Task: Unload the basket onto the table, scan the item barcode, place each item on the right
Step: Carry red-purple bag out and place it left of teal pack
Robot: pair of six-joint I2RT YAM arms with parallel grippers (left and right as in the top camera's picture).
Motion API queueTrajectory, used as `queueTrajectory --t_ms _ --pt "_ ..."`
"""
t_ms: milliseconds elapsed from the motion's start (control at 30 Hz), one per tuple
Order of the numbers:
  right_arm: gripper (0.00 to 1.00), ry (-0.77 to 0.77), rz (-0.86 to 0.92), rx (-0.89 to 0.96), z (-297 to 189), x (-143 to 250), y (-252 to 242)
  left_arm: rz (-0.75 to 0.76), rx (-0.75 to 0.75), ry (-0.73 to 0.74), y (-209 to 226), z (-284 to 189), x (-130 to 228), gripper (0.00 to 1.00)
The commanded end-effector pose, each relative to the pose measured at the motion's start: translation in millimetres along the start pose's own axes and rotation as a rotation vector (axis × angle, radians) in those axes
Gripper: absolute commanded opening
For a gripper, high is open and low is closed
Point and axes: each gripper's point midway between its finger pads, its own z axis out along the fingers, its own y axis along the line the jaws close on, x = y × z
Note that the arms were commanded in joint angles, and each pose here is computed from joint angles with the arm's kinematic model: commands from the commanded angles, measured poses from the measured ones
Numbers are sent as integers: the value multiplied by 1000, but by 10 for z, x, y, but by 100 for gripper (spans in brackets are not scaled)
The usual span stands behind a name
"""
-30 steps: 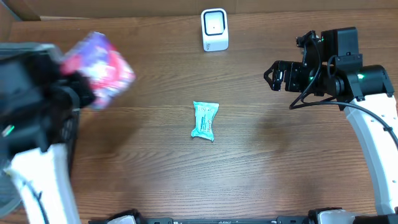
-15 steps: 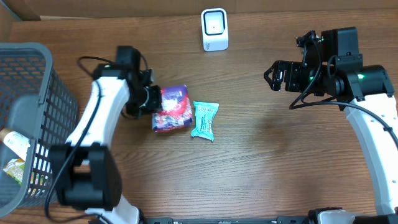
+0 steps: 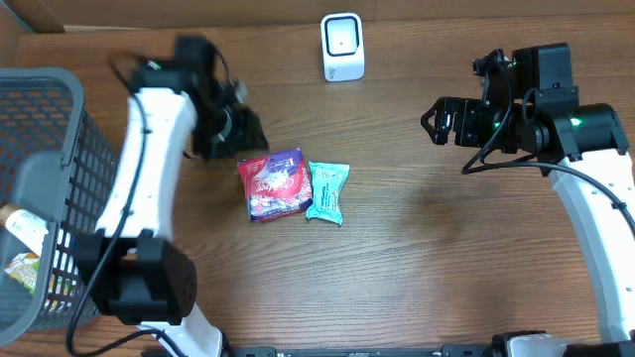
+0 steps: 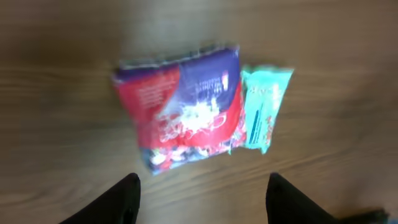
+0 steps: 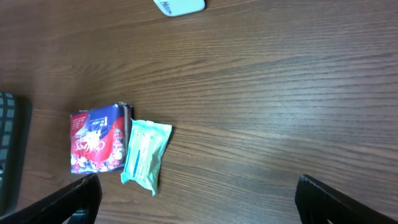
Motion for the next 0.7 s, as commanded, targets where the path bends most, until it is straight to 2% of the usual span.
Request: queueTrajectory --t_ms 0,167,333,400,533,667 --pt "100 -31 -4 -9 -77 -92 35 -69 -172 -238 291 -933 -195 56" --pt "100 -26 -2 -8 -77 -81 32 -363 -344 -420 946 -1775 50 59" --pt "100 -30 -4 -8 -78 -89 34 -644 -418 -514 1715 -2247 472 61" --pt "100 -31 -5 -9 -78 -92 35 -758 -448 -525 2028 -2350 665 65" --pt "100 -32 -5 -9 -77 -96 35 -947 -500 -491 2557 -2383 1035 66" --pt "100 -32 -6 -8 -77 -95 34 -1049 -538 -443 2892 -2266 1249 67"
